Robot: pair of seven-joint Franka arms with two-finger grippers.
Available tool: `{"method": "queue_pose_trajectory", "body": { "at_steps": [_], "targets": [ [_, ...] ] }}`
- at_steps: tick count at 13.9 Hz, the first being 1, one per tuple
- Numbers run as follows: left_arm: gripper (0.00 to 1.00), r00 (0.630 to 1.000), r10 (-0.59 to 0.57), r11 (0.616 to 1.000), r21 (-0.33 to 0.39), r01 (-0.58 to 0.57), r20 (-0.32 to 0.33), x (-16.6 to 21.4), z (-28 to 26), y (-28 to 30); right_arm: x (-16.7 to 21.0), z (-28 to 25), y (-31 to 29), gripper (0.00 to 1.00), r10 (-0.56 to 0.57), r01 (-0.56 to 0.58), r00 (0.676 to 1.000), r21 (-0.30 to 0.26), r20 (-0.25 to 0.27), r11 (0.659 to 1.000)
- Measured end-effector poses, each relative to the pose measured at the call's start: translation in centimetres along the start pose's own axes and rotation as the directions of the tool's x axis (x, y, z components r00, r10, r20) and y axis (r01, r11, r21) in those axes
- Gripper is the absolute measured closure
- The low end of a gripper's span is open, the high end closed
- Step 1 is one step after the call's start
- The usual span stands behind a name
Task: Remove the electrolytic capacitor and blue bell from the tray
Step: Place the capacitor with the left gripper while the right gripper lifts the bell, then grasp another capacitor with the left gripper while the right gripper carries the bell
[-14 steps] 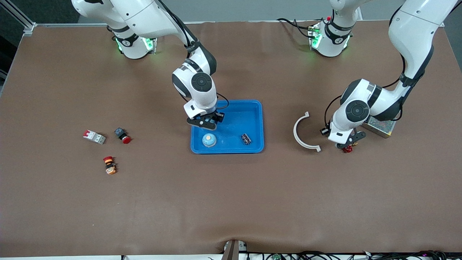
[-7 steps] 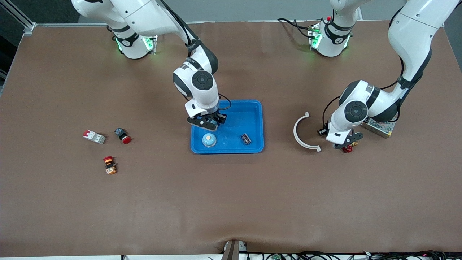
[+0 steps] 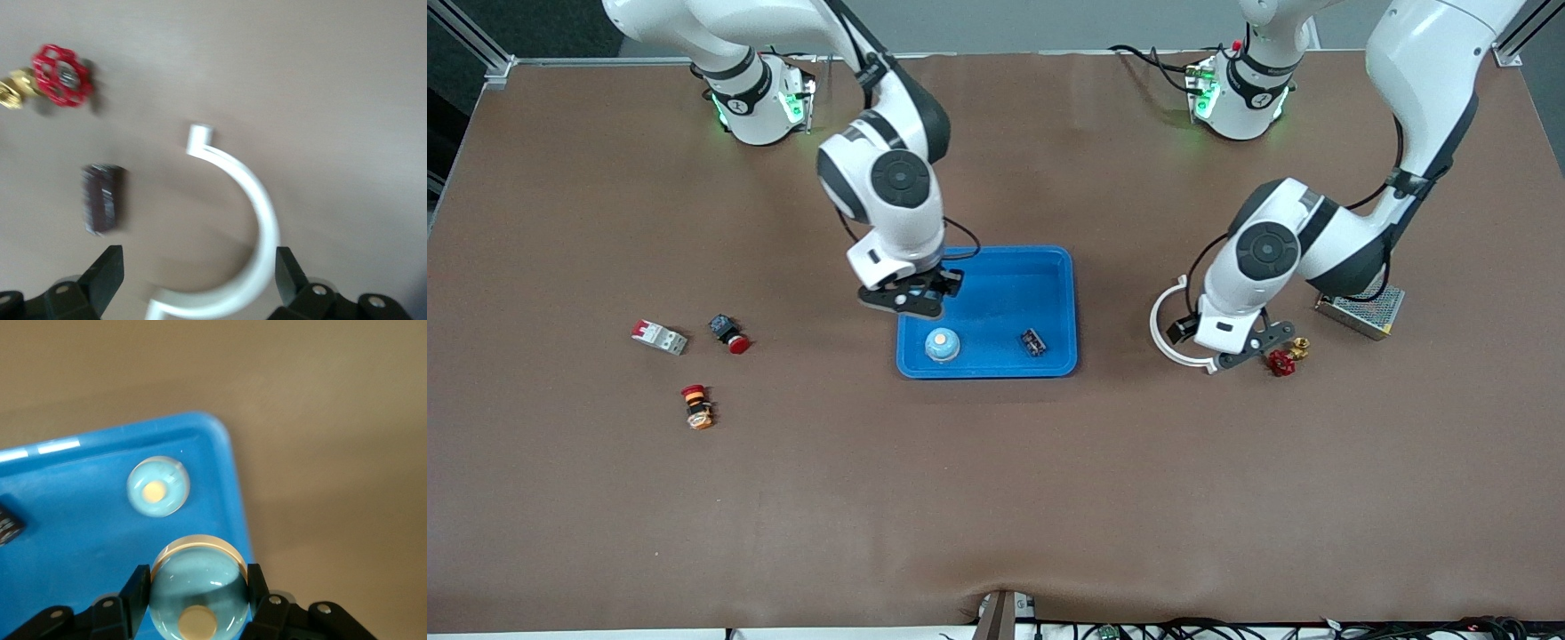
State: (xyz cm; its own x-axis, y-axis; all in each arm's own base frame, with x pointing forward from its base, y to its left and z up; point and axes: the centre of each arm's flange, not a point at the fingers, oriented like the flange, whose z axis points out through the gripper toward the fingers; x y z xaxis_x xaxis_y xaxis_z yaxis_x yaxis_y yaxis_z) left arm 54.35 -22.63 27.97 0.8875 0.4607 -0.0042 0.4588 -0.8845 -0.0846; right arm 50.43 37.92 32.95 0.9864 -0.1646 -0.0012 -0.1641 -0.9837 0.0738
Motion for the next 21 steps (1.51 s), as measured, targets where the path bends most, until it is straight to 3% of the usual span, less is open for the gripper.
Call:
{"method": "queue_pose_trajectory", "body": {
  "at_steps": [7,9,17,21],
  "targets": [
    [0.03,0.994,-0.098,0.987,-0.125,0.104,0.055,-6.8,-2.3,12.8,2.5,-1.1,14.0,0.37,-0.198,0.199,0.979,-0.020,0.040,0.980],
    [0.17,0.992,-0.111,0.986,-0.122,0.117,0.056,-7.5,-1.1,14.9,2.5,-1.4,17.6,0.37,-0.245,0.246,0.968,-0.018,0.049,0.969],
    [0.20,0.986,-0.152,0.981,-0.109,0.159,0.073,-11.1,2.0,19.8,4.2,-1.3,32.9,0.37,-0.414,0.414,0.908,0.011,0.068,0.910],
    [0.27,0.987,-0.145,0.985,-0.083,0.151,0.068,-11.7,4.7,20.4,5.1,0.0,39.0,0.37,-0.462,0.462,0.884,0.028,0.071,0.887]
  ]
}}
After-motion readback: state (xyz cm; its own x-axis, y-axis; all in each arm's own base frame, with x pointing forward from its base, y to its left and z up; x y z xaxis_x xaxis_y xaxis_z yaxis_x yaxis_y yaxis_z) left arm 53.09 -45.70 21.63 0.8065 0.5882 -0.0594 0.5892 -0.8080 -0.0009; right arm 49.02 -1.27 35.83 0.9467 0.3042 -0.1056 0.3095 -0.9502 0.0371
